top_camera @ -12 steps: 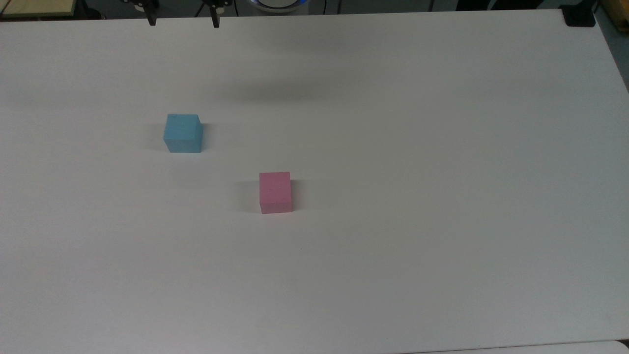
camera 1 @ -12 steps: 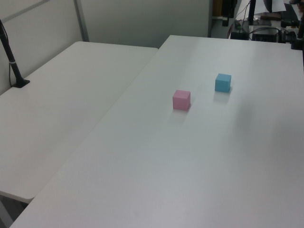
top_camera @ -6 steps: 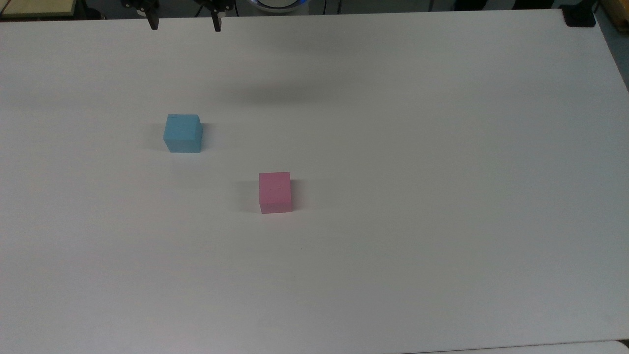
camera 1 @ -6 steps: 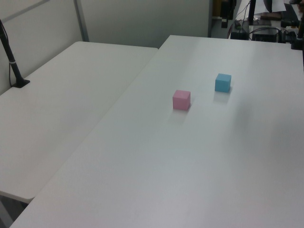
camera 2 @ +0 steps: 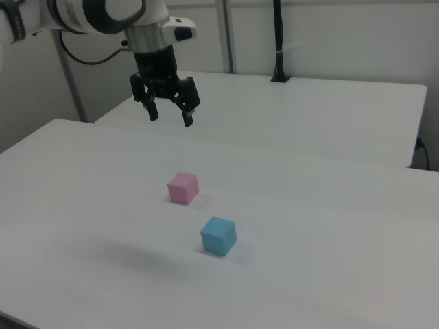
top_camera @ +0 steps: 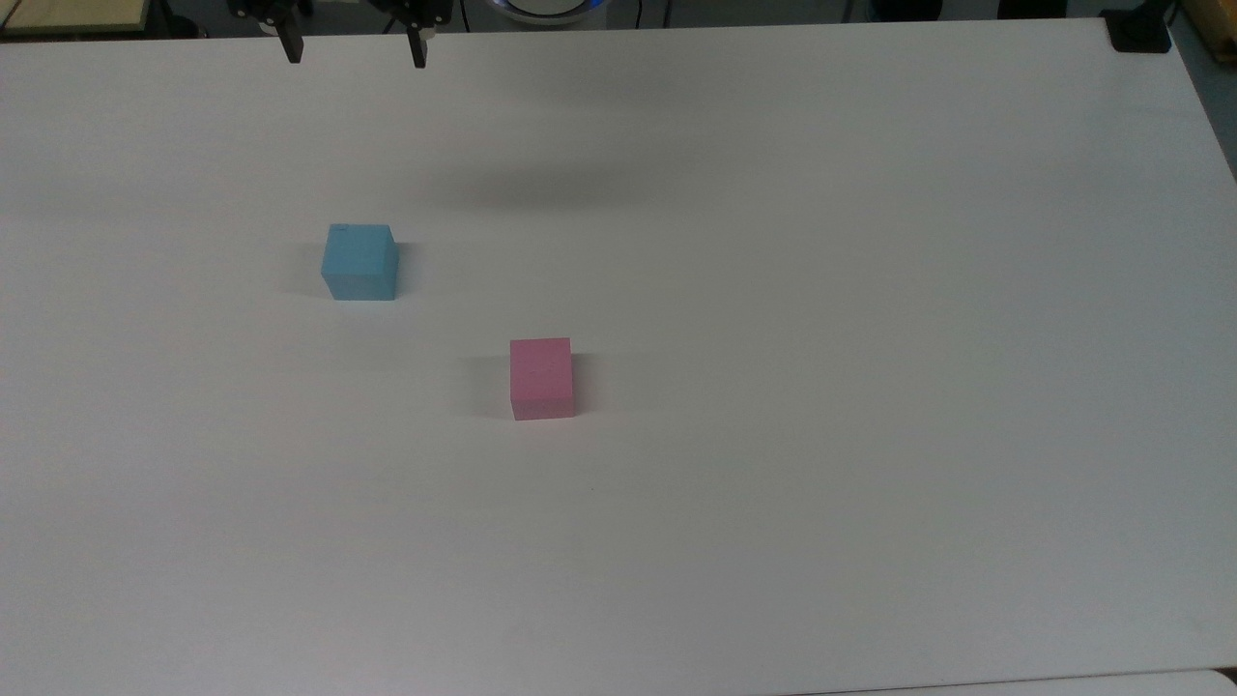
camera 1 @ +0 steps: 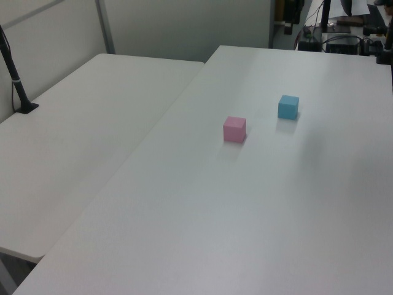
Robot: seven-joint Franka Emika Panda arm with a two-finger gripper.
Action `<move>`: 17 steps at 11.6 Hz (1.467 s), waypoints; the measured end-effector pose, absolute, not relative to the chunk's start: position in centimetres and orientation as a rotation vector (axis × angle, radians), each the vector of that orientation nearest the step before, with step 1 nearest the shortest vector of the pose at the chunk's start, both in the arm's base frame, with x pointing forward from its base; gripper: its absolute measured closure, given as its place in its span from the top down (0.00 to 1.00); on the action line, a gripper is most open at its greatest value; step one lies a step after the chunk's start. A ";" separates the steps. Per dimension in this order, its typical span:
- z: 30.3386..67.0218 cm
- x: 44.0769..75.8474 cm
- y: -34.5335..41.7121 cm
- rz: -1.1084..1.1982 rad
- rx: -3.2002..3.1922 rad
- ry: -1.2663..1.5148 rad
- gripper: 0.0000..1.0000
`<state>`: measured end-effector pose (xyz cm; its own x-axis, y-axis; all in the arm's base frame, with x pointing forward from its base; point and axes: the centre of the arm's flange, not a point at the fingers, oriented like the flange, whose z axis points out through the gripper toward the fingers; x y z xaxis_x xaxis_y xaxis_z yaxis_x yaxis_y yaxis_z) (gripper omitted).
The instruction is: Put blue cube on pink cube
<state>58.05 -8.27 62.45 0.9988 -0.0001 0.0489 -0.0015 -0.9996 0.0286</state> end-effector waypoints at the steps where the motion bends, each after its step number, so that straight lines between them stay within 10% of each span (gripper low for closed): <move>1: 62.5 58.1 -8.4 0.090 3.118 -0.027 1.00; 17: 62.8 57.8 -11.1 0.115 3.133 -0.036 1.00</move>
